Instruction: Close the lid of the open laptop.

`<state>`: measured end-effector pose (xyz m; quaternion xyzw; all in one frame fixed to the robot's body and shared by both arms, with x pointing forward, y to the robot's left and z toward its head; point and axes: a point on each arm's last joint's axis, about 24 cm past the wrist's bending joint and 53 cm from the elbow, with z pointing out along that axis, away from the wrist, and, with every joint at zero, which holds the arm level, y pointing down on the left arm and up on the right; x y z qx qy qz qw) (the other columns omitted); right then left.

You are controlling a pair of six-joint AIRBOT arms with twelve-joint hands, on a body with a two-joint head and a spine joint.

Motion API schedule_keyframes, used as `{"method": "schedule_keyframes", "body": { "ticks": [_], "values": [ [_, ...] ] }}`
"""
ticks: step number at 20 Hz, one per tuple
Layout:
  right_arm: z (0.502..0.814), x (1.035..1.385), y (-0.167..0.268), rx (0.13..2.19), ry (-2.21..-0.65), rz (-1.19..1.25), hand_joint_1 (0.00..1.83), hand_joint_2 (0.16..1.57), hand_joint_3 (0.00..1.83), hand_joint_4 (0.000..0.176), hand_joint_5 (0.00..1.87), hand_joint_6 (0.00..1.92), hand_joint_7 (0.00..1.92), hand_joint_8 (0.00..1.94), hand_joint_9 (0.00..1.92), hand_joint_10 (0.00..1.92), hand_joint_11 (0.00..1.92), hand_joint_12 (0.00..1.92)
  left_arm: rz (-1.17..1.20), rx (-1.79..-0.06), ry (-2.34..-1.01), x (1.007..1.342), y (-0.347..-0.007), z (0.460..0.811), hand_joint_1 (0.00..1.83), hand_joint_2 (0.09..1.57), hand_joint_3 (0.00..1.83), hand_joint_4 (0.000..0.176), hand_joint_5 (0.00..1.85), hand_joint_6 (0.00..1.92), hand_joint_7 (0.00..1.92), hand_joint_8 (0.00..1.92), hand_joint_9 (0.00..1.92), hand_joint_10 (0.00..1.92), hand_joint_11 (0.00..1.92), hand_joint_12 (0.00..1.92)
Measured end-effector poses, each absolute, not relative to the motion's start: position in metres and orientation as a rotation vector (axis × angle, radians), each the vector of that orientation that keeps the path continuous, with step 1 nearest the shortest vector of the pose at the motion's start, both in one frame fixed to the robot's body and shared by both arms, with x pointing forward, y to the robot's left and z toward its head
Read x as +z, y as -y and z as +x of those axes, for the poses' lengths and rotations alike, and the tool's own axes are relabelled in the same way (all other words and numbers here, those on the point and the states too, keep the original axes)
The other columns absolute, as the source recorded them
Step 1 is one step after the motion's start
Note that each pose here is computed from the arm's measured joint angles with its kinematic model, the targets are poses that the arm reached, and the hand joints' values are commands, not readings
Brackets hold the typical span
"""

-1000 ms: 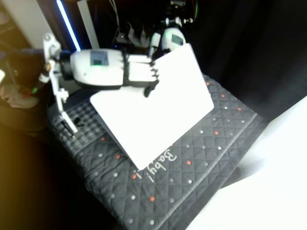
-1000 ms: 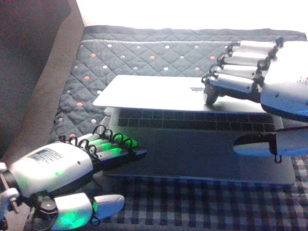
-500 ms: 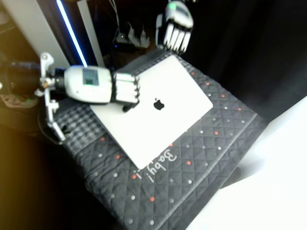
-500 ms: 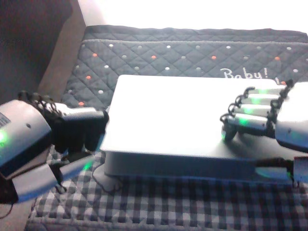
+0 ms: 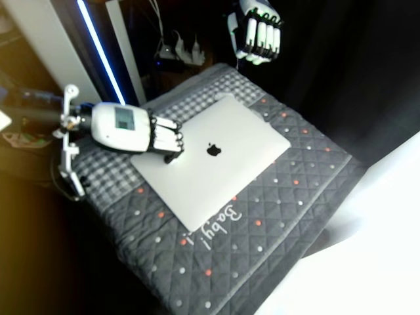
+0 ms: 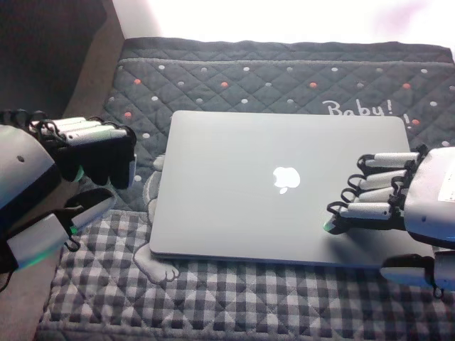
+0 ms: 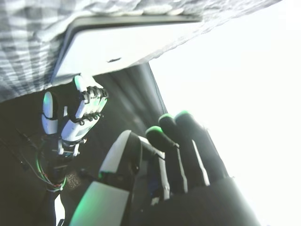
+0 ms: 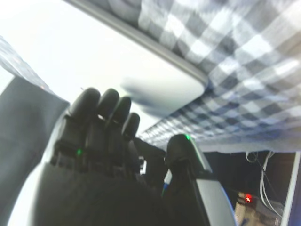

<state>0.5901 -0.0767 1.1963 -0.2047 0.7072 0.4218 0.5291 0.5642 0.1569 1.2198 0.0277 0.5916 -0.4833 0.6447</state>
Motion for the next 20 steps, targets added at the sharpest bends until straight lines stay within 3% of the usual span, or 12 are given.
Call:
{"method": "schedule_keyframes", "body": {
  "ticks": [2,4,5,6,7,8,9,12,14,15,17,20],
  "values": [
    [0.59,1.198,0.08,1.005,-1.684,-0.488,0.24,1.48,0.01,0.0,0.01,0.52,0.24,0.02,0.02,0.69,0.01,1.42,0.054,-1.091,-1.343,1.221,-0.16,0.567,1.07,1.37,0.0,0.0,0.48,1.6,0.63,1.67,0.66,1.48,0.72,1.76],
    [0.59,1.197,0.082,1.0,-1.689,-0.486,0.12,1.5,0.0,0.039,0.0,0.03,0.01,0.0,0.0,0.05,0.0,0.27,0.049,-1.087,-1.342,1.221,-0.162,0.568,0.88,1.44,0.0,0.0,0.44,1.76,0.5,1.02,0.53,1.21,0.45,1.58],
    [0.59,1.199,0.083,1.0,-1.687,-0.481,0.25,1.46,0.0,0.043,0.01,0.01,0.01,0.0,0.01,0.01,0.0,0.15,0.049,-1.085,-1.341,1.221,-0.162,0.568,0.83,1.42,0.0,0.0,0.38,1.05,0.54,0.86,0.54,1.08,0.42,1.5],
    [0.589,1.201,0.085,1.001,-1.68,-0.481,0.25,1.46,0.0,0.043,0.01,0.01,0.01,0.0,0.01,0.01,0.0,0.15,0.048,-1.085,-1.341,1.221,-0.162,0.568,0.83,1.42,0.0,0.0,0.38,1.05,0.54,0.86,0.54,1.08,0.42,1.5],
    [0.588,1.207,0.086,1.013,-1.659,-0.477,0.29,1.4,0.0,0.018,0.02,0.01,0.05,0.01,0.05,0.02,0.0,0.34,0.049,-1.084,-1.339,1.221,-0.162,0.568,0.82,1.41,0.0,0.0,0.31,0.51,0.39,0.65,0.34,0.86,0.15,1.35],
    [0.588,1.21,0.087,1.022,-1.648,-0.472,0.29,1.4,0.0,0.018,0.02,0.01,0.05,0.01,0.05,0.02,0.0,0.34,0.05,-1.083,-1.341,1.221,-0.162,0.568,0.82,1.41,0.0,0.0,0.31,0.51,0.39,0.65,0.34,0.86,0.15,1.35],
    [0.588,1.215,0.086,1.039,-1.635,-0.458,0.44,1.39,0.0,0.032,0.0,0.0,0.02,0.0,0.01,0.0,0.0,0.03,0.044,-1.088,-1.337,1.22,-0.161,0.568,0.8,1.36,0.0,0.0,0.41,0.22,0.5,0.26,0.46,0.48,0.18,1.23],
    [0.587,1.229,0.092,1.031,-1.577,-0.445,0.4,1.43,0.01,0.006,0.0,0.0,0.0,0.0,0.0,0.0,0.0,0.0,0.042,-1.077,-1.336,1.22,-0.164,0.57,0.8,1.42,0.01,0.0,0.35,0.07,0.47,0.06,0.42,0.34,0.01,1.34],
    [0.59,1.249,0.105,1.013,-1.509,-0.41,0.34,1.5,0.03,0.026,0.0,0.0,0.0,0.0,0.0,0.0,0.0,0.0,0.023,-1.062,-1.332,1.221,-0.169,0.574,0.55,1.45,0.01,0.02,0.11,0.01,0.21,0.0,0.18,0.2,0.0,0.92],
    [0.591,1.257,0.112,0.997,-1.482,-0.393,0.3,1.46,0.0,0.06,0.0,0.0,0.0,0.0,0.0,0.0,0.0,0.0,0.019,-1.056,-1.324,1.222,-0.172,0.576,0.55,1.45,0.01,0.034,0.03,0.01,0.13,0.0,0.11,0.15,0.0,0.7],
    [0.591,1.27,0.12,0.991,-1.442,-0.36,0.19,1.44,0.0,0.0,0.0,0.0,0.0,0.0,0.0,0.0,0.0,0.0,0.002,-1.053,-1.3,1.227,-0.176,0.577,0.52,1.42,0.0,0.064,0.0,0.0,0.04,0.0,0.04,0.06,0.0,0.36],
    [0.59,1.277,0.128,1.015,-1.415,-0.312,0.09,1.47,0.01,0.017,0.0,0.0,0.0,0.0,0.0,0.0,0.0,0.0,-0.006,-1.047,-1.269,1.234,-0.182,0.579,0.35,1.43,0.01,0.117,0.0,0.0,0.0,0.0,0.0,0.0,0.0,0.01]
  ]
}}
